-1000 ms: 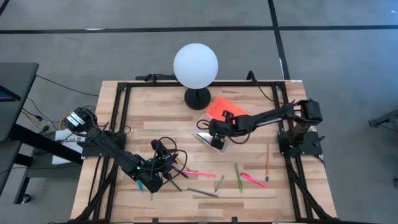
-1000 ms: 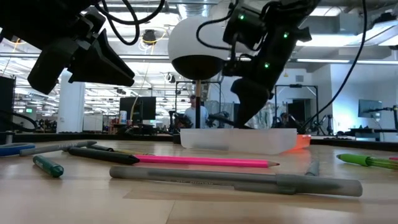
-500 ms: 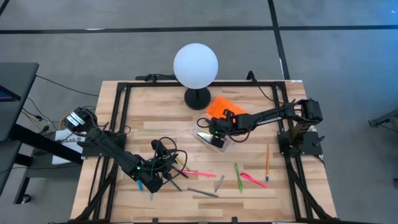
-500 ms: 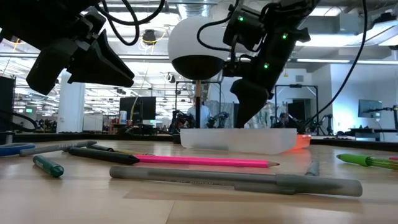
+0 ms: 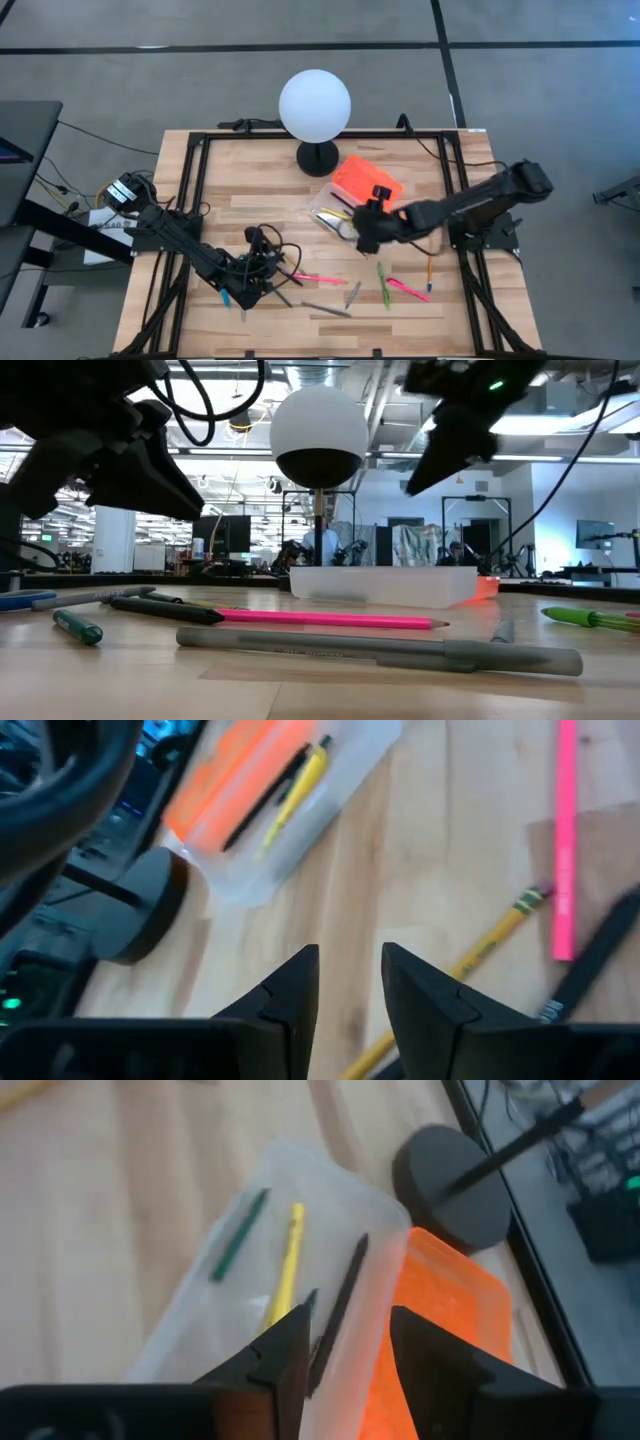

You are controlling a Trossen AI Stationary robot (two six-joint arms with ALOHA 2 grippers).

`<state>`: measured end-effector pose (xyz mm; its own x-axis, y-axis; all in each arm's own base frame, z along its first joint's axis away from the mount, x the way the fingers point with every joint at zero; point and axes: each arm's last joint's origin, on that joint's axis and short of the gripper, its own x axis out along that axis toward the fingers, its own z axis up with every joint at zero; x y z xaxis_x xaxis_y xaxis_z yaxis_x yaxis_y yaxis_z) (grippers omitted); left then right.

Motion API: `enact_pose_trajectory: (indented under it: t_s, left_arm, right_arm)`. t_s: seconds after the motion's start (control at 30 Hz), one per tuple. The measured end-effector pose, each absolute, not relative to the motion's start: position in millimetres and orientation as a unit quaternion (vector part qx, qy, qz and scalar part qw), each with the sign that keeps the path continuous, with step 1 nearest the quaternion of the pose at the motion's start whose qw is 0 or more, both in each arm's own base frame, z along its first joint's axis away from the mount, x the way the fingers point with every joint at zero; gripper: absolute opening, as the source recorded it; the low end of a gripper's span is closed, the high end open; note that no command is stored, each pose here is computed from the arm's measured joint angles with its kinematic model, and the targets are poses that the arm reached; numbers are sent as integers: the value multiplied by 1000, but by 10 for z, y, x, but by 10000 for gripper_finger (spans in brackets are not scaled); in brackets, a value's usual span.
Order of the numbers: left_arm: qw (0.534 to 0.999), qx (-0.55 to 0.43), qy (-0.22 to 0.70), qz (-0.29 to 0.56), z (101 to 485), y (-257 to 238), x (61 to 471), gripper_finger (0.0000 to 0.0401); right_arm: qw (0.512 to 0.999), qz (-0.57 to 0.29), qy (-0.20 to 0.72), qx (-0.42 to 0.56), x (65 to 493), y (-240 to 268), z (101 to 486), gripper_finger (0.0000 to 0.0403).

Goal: Pick & place school supplies into a supply box
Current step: Put the yellow pencil into the orange supply box

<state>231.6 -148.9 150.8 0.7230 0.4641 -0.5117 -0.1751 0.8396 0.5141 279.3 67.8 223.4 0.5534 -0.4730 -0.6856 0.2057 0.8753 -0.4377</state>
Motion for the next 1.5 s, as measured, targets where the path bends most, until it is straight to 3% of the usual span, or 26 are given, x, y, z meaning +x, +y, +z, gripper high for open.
enact_pose_trajectory:
  t_s: [0.23,0.57,0.87,1.5]
  left_arm:
    - [905,193,357,131,1489,-1475,2354,106]
    - [907,141,395,-41,1515,-1131,2712,106]
    - [889,151,424,-87,1484,-867,2783,106]
    - [869,159,452,-126,1217,-786,2881,106]
  right_arm:
    - [898,-143,384,-161,2387,958,2247,125]
    - [929,-37,316,-190,2113,1360,2183,124]
    - [939,18,301,-165,1873,1676,2179,124]
    - [964,16,207,-168,1455,2062,2257,124]
